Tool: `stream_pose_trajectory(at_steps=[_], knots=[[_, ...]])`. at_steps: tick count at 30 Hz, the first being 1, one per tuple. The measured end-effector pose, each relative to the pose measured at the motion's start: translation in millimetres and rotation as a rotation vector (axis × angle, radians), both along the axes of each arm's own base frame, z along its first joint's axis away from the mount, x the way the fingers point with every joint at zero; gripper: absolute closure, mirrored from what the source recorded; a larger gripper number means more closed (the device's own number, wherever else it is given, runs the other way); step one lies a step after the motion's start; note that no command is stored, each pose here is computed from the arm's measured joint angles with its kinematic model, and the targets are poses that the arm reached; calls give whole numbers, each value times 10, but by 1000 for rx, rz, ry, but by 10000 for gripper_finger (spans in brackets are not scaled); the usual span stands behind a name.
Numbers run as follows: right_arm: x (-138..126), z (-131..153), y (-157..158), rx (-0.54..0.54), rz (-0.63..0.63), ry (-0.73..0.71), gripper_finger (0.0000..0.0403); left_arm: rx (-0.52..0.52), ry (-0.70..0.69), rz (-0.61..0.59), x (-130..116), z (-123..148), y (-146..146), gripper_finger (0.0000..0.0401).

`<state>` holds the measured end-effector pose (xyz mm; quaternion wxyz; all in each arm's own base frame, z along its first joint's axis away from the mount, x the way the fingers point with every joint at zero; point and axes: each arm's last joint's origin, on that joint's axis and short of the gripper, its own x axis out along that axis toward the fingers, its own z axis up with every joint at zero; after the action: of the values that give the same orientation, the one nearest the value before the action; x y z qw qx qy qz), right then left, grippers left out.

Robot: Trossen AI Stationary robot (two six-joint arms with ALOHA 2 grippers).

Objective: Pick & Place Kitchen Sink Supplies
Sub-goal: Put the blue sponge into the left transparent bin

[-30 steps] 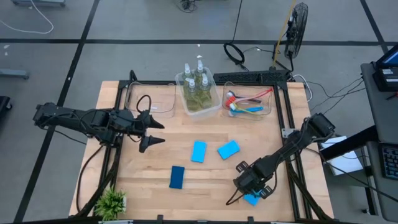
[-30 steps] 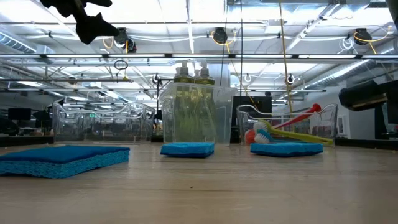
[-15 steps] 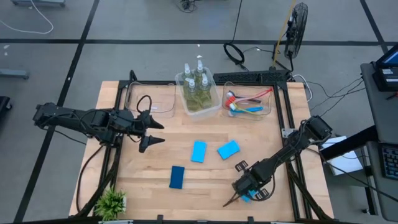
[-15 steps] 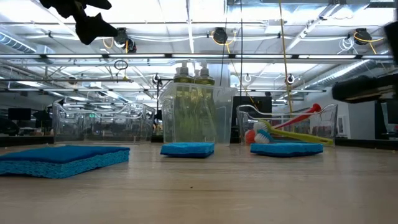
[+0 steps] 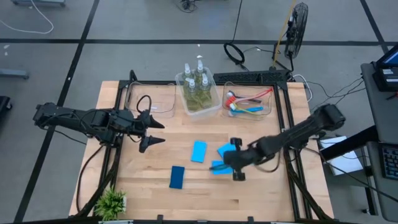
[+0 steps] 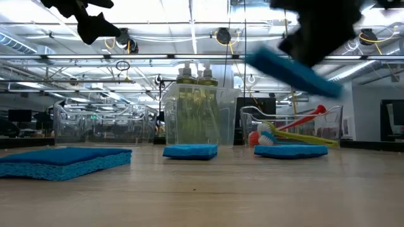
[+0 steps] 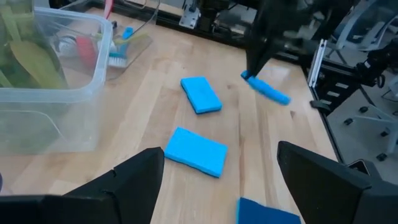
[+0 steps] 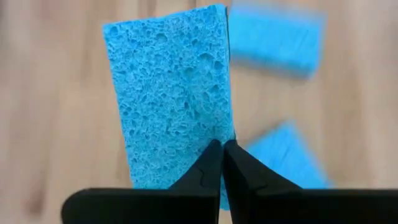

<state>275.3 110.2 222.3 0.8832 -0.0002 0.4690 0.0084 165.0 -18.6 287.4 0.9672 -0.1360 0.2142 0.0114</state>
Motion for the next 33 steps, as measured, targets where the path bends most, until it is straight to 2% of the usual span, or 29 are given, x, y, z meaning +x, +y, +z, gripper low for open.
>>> stream_pose_trajectory(at_steps=[3,7,13,17,20,27,33], knots=[[66,359,-119,53,-69,-276,403,-4,-27,0,13,24,-2,94],[105,800,-282,8,-178,-625,403,-10,-115,-2,44,103,-6,98],[242,1008,-454,-171,-311,-868,403,-31,-297,-1,165,254,-21,87],[373,968,-575,-245,-368,-909,403,-32,-372,25,343,266,-37,79],[447,966,-689,-257,-413,-950,403,-26,-392,64,480,226,-43,76],[481,930,-891,-319,-529,-928,403,3,-419,190,744,104,-38,88],[483,928,-937,-329,-544,-925,403,44,-513,237,936,57,-44,100]])
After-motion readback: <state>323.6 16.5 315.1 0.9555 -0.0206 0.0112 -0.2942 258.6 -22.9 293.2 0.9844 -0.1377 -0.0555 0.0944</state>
